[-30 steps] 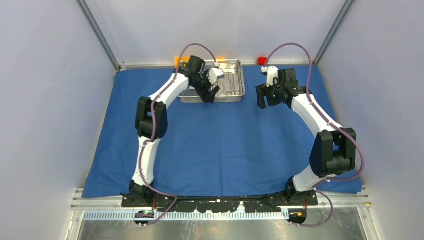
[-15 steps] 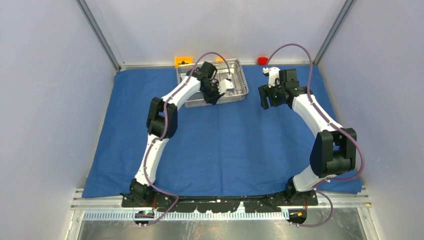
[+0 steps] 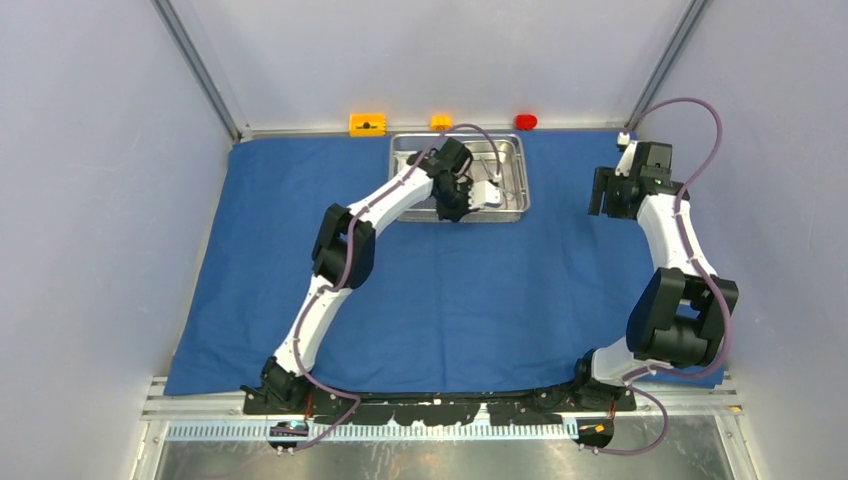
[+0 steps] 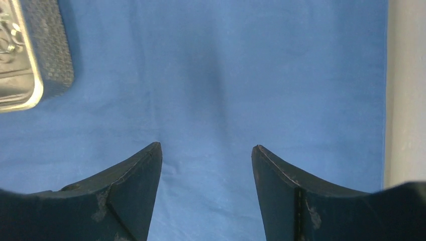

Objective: Open and lay out the surgical kit
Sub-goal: Move the container from the surgical kit.

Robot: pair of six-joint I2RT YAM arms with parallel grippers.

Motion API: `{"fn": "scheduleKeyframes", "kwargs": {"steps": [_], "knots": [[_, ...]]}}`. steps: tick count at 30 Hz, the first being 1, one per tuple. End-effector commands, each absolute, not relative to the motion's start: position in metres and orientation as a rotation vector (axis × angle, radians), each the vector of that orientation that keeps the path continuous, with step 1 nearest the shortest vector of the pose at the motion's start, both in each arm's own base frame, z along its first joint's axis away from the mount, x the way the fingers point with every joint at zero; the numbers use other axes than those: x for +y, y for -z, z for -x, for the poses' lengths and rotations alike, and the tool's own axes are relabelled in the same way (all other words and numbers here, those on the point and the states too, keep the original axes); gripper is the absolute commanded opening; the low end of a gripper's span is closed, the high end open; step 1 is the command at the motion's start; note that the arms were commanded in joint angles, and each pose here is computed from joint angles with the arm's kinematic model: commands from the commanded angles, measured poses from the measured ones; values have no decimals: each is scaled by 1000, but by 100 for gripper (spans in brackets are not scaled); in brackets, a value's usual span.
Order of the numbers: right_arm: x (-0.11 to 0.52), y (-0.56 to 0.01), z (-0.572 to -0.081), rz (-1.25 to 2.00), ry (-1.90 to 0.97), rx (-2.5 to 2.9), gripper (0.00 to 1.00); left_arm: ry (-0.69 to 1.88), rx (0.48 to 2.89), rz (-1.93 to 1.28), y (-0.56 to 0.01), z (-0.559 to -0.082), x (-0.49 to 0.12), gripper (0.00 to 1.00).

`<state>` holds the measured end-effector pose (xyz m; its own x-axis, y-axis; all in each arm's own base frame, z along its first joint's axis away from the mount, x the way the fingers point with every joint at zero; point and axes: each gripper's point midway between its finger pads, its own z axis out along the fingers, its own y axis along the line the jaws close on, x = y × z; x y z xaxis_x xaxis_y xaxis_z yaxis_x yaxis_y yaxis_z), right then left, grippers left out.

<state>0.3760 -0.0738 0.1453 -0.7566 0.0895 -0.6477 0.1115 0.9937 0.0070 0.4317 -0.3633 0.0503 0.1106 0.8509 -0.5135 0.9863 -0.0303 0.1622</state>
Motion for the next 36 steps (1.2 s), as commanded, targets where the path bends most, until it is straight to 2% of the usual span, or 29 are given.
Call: {"fn": "scheduleKeyframes", "kwargs": {"steps": [1, 6, 12, 21, 29, 36], "knots": [[-69, -172, -374, -184, 14, 2369, 70, 405, 1498, -1993, -75, -421, -431, 0], [-72, -173, -367, -183, 44, 2376, 70, 435, 1469, -1964, -80, -417, -464, 0], [-78, -173, -361, -190, 74, 2379, 70, 440, 1477, -1954, -75, -387, -492, 0], [-78, -167, -360, -185, 68, 2392, 70, 413, 1657, -1742, -75, -386, -519, 0], [-82, -164, -356, -200, 77, 2397, 69, 450, 1571, -1826, -71, -363, -536, 0], [-79, -163, -356, -205, 58, 2399, 69, 427, 1438, -1880, -74, -367, -546, 0]]}}
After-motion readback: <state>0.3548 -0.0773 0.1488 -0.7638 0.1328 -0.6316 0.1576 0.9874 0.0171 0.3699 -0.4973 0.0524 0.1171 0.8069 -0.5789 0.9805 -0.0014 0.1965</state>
